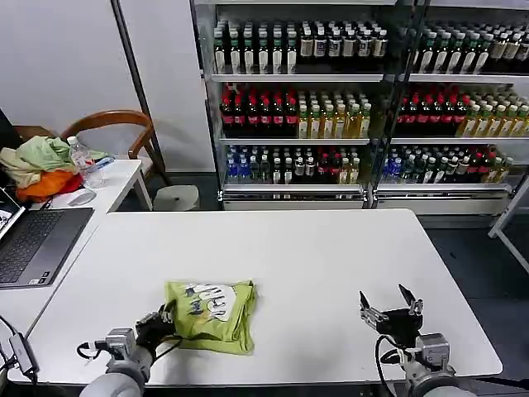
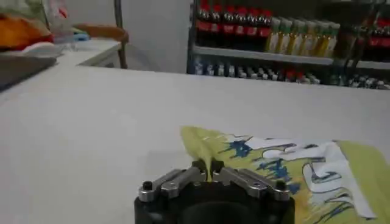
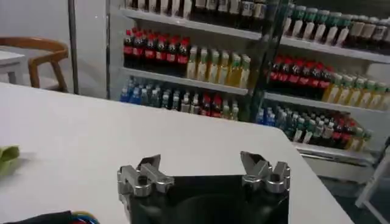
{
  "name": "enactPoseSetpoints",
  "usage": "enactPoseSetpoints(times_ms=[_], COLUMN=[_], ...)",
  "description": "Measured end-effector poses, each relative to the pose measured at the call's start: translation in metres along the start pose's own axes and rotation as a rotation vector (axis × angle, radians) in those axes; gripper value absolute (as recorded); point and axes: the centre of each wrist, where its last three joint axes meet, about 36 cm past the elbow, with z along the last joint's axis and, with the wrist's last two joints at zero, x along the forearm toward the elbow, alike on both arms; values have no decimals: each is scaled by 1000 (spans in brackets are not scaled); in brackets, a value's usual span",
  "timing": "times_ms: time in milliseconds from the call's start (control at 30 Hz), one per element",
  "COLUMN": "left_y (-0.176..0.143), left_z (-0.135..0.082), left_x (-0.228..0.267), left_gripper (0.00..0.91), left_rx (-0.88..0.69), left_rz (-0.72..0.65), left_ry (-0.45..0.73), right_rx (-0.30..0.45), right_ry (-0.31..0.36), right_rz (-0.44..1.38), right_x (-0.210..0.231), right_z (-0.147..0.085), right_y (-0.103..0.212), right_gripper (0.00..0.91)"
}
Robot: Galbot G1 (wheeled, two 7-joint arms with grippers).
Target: Fold and organize the clothes.
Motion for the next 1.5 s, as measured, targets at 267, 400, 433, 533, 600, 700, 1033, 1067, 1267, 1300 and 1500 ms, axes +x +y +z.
enactPoseSetpoints(times_ms=[267, 400, 433, 533, 600, 700, 1033, 1067, 1267, 1300, 1500], left_y=[45, 75, 83, 100, 110, 124, 127, 124, 78, 68, -5], left_z=[-38, -56, -61, -76, -85, -98, -123, -125, -102, -94, -28], left_x=[14, 22, 24, 32, 37, 43, 55, 56, 62, 63, 60], left_gripper=[40, 40, 40, 40, 40, 40, 40, 40, 40, 40, 50], left_rx=[-30, -53, -64, -96, -122, -163, -292, -306, -389, -401, -474], left_rz=[-87, -153, -174, -220, -246, -287, -333, -333, -264, -244, -100], left_ry=[-7, -2, -4, -15, -23, -32, -84, -95, -142, -144, -149], right_rx=[-15, -28, -30, -32, -31, -33, -46, -46, -42, -40, -22], right_ry=[-11, -28, -33, -47, -54, -65, -77, -77, -68, -65, -49], right_rz=[-13, -23, -27, -35, -37, -41, -41, -39, -34, -33, -21], right_x=[-6, -9, -10, -11, -12, -11, -9, -8, -6, -5, -2], right_z=[1, -1, -2, -5, -6, -8, -10, -10, -7, -6, -3], right_y=[4, 9, 10, 12, 12, 12, 16, 16, 18, 18, 16], right_gripper=[907, 907, 907, 907, 907, 907, 907, 907, 907, 907, 907])
